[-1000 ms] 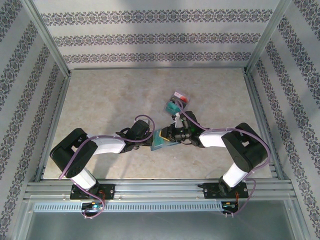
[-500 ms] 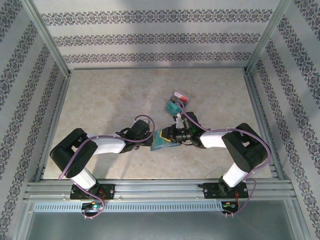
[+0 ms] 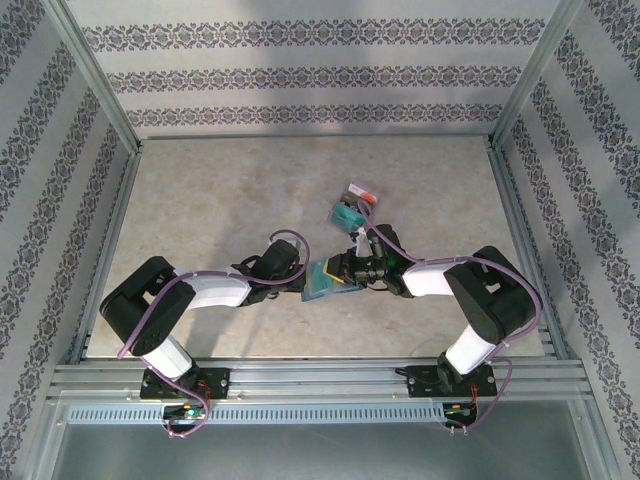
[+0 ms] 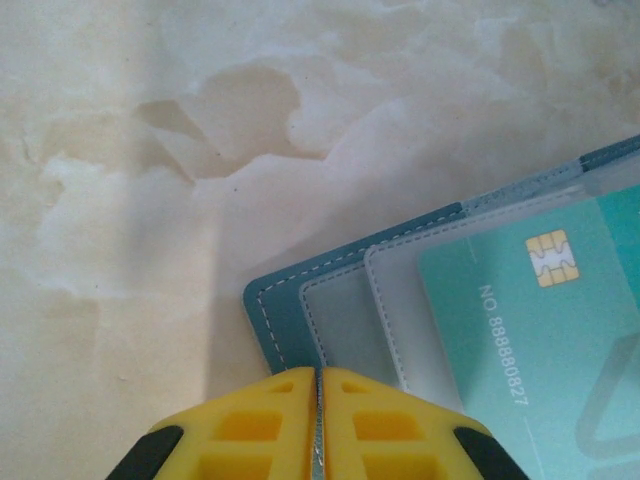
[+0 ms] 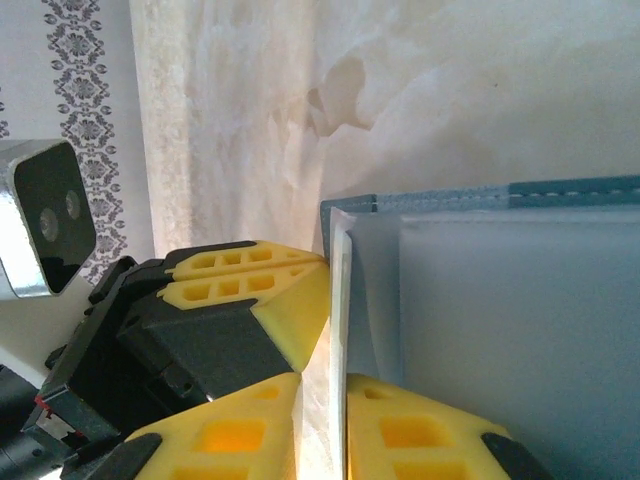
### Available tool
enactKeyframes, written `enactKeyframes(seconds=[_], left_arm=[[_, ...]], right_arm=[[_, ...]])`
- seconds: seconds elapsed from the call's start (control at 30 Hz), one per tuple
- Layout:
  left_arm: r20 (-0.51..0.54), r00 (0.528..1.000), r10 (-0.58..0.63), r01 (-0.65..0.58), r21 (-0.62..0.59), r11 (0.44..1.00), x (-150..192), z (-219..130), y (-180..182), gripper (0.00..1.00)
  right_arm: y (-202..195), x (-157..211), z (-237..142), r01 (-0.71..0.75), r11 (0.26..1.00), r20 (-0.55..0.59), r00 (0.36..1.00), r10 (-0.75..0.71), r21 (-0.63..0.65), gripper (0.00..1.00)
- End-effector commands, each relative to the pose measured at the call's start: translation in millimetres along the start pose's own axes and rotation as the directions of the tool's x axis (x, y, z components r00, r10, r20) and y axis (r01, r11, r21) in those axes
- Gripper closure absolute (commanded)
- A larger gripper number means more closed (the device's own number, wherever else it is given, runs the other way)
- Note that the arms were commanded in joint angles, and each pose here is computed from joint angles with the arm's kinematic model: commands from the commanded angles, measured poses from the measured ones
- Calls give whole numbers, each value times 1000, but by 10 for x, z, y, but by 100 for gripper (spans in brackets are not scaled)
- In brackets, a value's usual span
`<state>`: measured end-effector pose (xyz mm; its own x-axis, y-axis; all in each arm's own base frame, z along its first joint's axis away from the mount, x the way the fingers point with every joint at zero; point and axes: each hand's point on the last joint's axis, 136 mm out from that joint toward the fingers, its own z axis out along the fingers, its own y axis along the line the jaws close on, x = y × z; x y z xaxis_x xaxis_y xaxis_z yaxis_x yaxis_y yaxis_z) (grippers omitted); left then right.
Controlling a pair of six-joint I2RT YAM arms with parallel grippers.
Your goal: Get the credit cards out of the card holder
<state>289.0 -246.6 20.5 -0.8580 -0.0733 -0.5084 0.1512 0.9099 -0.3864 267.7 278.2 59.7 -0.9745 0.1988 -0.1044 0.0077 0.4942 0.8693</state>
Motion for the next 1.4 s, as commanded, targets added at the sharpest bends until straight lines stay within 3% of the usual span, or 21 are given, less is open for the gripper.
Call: enactKeyframes(seconds=[0.0, 0.33, 0.83, 1.13, 1.37], left_arm=[[-41, 999, -16, 12, -80, 997, 122, 20, 214, 90], [-33, 999, -14, 11, -86, 996, 70, 10, 229, 90], [-14, 1000, 17, -18, -78, 997, -150, -9, 173, 89], [25, 999, 20, -21, 24, 999, -273, -212, -71, 73], [13, 998, 65, -65, 64, 996, -223, -187, -266, 71]], right_arm=[[90, -34, -54, 23, 999, 13, 1000, -22, -41, 84], [5, -27, -59, 24, 1000, 23, 999, -24, -11, 93], [-106, -62, -69, 30, 997, 33, 999, -33, 68, 93], [-88, -54, -129, 43, 995, 39, 998, -46, 88, 94], [-108, -31, -181, 47, 992, 34, 998, -51, 120, 94]])
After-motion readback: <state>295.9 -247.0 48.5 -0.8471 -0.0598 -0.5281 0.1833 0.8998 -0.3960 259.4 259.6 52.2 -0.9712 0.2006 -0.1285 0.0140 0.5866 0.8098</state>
